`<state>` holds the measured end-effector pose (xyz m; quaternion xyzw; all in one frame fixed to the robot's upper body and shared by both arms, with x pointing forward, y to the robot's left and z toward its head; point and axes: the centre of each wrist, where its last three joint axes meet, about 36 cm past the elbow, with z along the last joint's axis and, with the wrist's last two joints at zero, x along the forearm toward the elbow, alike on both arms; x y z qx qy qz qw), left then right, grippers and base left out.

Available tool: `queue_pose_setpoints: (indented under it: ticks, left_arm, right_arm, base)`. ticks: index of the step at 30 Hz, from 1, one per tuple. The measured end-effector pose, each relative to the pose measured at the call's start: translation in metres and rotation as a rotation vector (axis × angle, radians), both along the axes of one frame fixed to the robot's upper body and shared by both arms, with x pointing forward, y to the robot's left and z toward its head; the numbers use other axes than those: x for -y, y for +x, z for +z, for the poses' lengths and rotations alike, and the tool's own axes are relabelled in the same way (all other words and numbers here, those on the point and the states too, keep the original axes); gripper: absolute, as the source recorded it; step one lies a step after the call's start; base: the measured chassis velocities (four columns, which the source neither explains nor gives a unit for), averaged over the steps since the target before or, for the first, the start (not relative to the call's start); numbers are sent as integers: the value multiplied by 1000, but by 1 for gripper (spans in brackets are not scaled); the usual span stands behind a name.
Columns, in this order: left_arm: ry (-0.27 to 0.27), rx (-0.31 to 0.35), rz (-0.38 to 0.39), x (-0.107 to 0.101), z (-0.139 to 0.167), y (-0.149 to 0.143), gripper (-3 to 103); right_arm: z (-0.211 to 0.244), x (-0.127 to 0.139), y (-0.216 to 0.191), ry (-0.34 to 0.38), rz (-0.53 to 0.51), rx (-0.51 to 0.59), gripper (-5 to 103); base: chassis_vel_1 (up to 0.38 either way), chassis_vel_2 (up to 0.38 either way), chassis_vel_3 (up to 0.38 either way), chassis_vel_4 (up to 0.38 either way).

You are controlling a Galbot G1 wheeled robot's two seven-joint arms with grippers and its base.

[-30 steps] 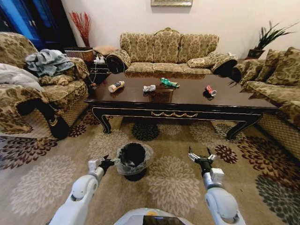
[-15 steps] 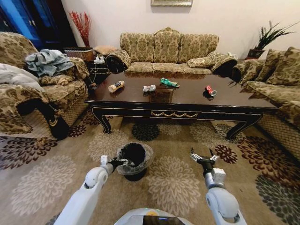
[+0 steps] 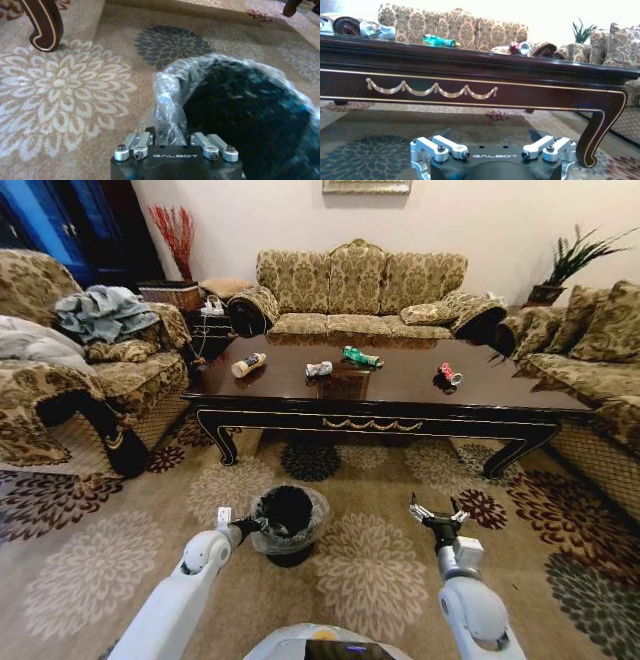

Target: Move to the front of the table and place the trash on the table into the trash bin.

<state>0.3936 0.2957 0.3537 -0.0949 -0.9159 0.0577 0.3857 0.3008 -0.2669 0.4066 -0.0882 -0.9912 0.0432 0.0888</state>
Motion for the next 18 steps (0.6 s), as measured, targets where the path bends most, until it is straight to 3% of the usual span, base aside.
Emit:
queue_pose_setpoints:
  ticks: [1, 3, 9, 15, 18]
  left_arm:
    - [-1, -1, 2, 0, -2, -1, 28]
    - [-2, -1, 5, 0, -3, -1, 28]
    - [10, 4, 16, -1, -10, -4, 4]
    - [7, 18, 20, 5, -5, -7, 2]
    - [9, 70, 28, 5, 17, -11, 2]
  right_arm:
    - [0, -1, 0, 1, -1, 1, 100]
    - [0, -1, 0, 2, -2, 1, 100]
    - [0, -1, 0, 0, -8, 7, 100]
    - [0, 0, 0, -2, -13, 9, 100]
    - [2, 1, 3, -1, -13, 16, 100]
  base:
    - [0, 0, 0, 0]
    - [0, 0, 0, 0]
    - [0, 0, 0, 0]
    - [0, 0, 0, 0]
    - [0, 0, 0, 0]
